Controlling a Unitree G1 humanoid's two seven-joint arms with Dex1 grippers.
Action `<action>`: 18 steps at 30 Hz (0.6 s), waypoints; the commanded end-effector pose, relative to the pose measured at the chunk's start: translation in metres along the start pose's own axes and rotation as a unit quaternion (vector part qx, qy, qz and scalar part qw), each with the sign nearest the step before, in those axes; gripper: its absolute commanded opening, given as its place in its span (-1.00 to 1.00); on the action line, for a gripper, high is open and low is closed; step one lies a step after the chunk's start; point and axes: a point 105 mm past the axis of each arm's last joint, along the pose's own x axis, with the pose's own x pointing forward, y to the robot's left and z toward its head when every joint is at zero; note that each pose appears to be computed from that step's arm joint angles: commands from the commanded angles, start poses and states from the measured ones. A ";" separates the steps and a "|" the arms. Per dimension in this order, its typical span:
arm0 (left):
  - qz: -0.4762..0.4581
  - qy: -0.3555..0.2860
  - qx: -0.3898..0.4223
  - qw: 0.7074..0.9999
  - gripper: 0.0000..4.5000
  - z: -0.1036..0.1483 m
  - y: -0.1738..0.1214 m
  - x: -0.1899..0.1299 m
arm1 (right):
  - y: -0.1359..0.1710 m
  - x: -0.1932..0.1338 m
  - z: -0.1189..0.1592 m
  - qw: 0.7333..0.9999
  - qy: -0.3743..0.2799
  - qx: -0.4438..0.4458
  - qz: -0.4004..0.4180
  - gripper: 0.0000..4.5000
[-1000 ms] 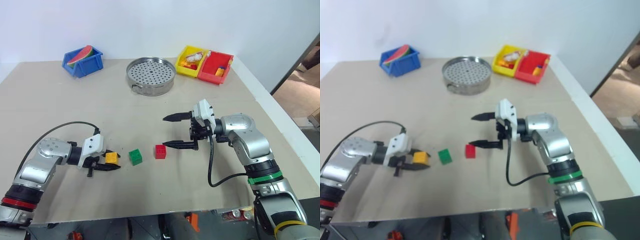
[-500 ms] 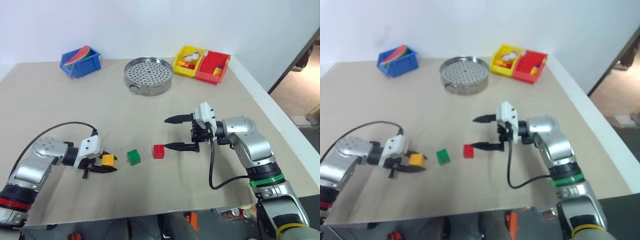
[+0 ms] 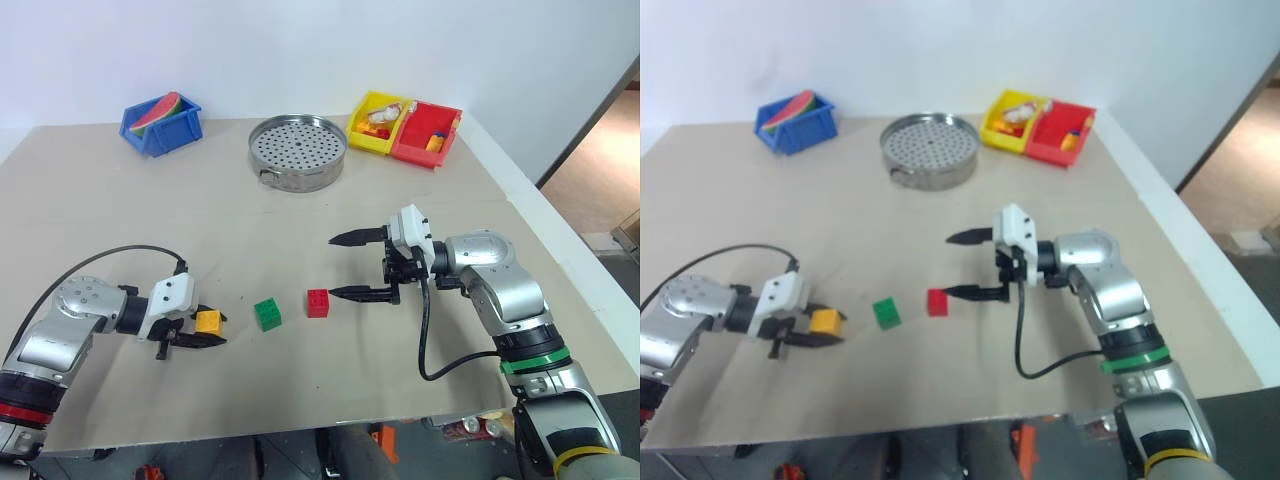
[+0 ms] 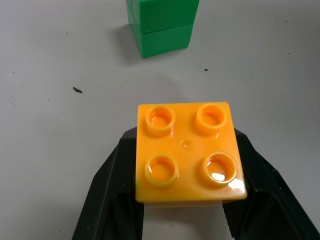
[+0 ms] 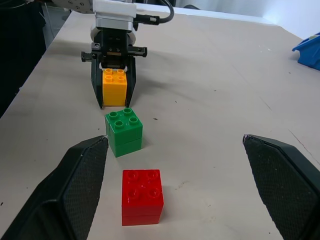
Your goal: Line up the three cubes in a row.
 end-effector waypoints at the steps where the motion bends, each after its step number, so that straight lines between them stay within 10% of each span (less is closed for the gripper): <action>1: 0.002 0.026 0.013 1.000 0.19 -0.004 0.004 0.001 | -0.001 -0.001 0.008 1.000 -0.006 -0.019 0.002 1.00; 6: 0.016 0.017 0.021 1.000 0.97 0.004 0.010 -0.002 | 0.000 -0.002 0.008 1.000 -0.006 -0.018 0.000 1.00; 18: 0.069 -0.016 0.042 0.997 0.99 0.054 0.014 -0.033 | -0.004 -0.006 0.010 1.000 -0.006 -0.020 -0.010 1.00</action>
